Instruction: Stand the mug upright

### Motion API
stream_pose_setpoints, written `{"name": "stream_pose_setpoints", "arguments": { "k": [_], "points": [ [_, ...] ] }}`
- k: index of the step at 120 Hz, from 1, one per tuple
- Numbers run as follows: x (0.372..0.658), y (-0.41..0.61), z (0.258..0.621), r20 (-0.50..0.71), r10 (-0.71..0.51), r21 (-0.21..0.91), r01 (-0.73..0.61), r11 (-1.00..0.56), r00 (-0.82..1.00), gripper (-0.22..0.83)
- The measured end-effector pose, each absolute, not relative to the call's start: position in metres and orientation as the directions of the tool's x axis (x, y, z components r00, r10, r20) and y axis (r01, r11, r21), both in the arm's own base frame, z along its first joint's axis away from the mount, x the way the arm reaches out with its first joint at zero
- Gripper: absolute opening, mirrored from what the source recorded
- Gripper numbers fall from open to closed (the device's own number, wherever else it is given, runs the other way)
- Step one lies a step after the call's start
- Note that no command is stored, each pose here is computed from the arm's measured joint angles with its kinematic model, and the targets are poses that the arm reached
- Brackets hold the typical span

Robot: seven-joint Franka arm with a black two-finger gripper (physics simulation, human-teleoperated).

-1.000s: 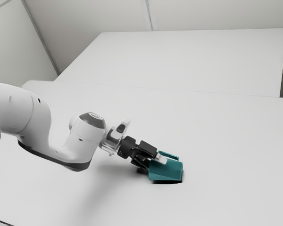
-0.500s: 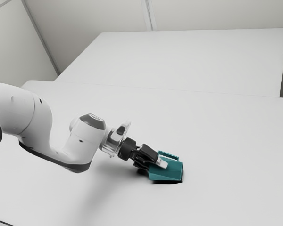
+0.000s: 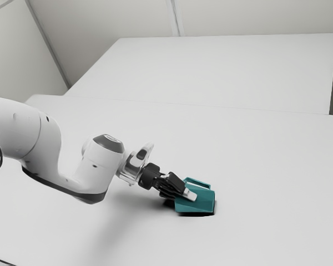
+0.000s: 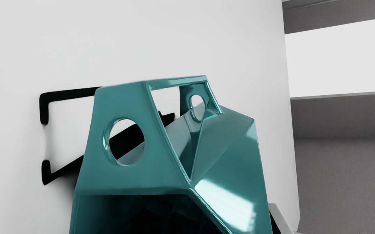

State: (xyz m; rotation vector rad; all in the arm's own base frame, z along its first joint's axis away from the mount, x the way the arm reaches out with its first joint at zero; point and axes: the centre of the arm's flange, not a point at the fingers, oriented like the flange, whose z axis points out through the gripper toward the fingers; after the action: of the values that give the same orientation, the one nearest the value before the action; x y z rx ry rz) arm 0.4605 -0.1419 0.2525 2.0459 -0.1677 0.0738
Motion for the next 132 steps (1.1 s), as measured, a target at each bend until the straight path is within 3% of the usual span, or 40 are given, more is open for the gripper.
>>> {"name": "stream_pose_setpoints", "arguments": {
  "k": [51, 90, 111, 132],
  "points": [
    [0.462, -0.144, 0.261, 0.159, -0.094, 0.875, -0.185, -0.448, 0.983, -0.13],
    [0.473, -0.152, 0.319, 0.295, -0.137, 0.830, -0.324, -0.454, 0.946, -0.17],
    [0.479, -0.146, 0.378, 0.403, -0.284, 0.694, -0.493, -0.525, 0.870, -0.17],
    [0.464, -0.103, 0.432, 0.405, -0.481, 0.432, -0.626, -0.649, 0.778, -0.17]
  ]
}}
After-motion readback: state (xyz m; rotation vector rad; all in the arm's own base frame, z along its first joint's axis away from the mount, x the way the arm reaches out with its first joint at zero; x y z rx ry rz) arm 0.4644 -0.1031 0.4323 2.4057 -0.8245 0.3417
